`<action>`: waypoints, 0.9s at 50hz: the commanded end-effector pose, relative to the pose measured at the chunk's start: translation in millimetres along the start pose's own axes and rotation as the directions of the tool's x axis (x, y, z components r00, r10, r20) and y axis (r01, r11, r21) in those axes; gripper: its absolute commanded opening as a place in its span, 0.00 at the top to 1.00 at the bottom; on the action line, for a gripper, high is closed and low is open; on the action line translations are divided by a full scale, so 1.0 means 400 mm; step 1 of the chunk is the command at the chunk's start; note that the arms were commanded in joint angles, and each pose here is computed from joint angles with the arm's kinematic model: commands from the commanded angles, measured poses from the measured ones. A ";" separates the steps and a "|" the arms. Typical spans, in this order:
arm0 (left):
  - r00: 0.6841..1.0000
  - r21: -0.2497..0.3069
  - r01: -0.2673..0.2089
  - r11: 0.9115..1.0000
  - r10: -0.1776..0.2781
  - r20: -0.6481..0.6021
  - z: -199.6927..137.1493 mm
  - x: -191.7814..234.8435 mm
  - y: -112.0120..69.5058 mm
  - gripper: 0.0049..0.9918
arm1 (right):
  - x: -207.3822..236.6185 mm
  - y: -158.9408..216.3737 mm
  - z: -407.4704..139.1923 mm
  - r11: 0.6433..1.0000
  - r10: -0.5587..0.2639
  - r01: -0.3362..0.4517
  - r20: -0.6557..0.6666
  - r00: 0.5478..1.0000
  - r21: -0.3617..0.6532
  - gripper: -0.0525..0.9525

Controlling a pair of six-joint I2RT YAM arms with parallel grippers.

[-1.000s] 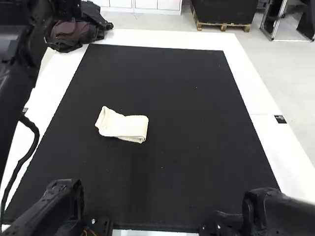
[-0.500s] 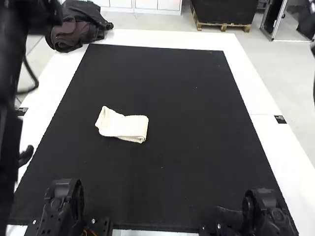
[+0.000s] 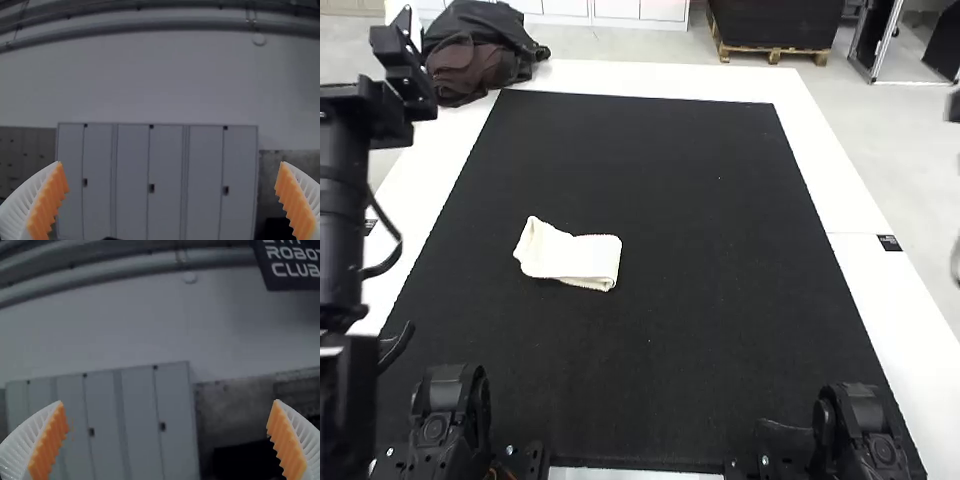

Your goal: Fold the towel.

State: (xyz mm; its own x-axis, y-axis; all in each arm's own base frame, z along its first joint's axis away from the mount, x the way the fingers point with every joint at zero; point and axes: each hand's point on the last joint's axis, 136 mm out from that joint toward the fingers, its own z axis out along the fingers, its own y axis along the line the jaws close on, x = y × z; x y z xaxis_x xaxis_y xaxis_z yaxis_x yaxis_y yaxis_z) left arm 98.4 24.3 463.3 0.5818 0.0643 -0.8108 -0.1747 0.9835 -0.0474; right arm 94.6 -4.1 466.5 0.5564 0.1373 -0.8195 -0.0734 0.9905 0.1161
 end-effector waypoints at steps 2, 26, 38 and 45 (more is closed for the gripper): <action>0.997 -0.024 -0.045 0.999 0.044 -0.059 0.022 0.141 0.011 0.02 | 0.205 -0.063 0.029 0.990 -0.077 0.091 -0.131 0.988 0.106 0.03; 0.981 -0.091 -0.184 0.979 0.177 -0.081 -0.017 0.483 0.051 0.02 | 0.540 -0.103 0.003 0.974 -0.189 0.203 -0.126 0.974 0.100 0.03; 0.915 -0.160 -0.191 0.968 0.117 -0.385 -0.065 0.662 0.103 0.02 | 0.711 -0.124 -0.044 0.986 -0.061 0.118 -0.395 0.916 0.120 0.03; 0.831 -0.128 -0.222 0.967 0.118 -0.544 -0.114 0.759 0.106 0.02 | 0.780 -0.132 -0.080 0.984 -0.049 0.129 -0.510 0.859 0.122 0.03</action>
State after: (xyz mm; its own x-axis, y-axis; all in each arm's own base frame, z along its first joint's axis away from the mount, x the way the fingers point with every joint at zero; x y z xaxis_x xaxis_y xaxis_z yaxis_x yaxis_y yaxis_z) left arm 233.9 70.3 196.4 0.0540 0.1024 -0.9933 -0.3613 0.9293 0.0762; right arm 245.0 -9.5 200.0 0.1031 0.0298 -0.9942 0.0818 0.9959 0.0384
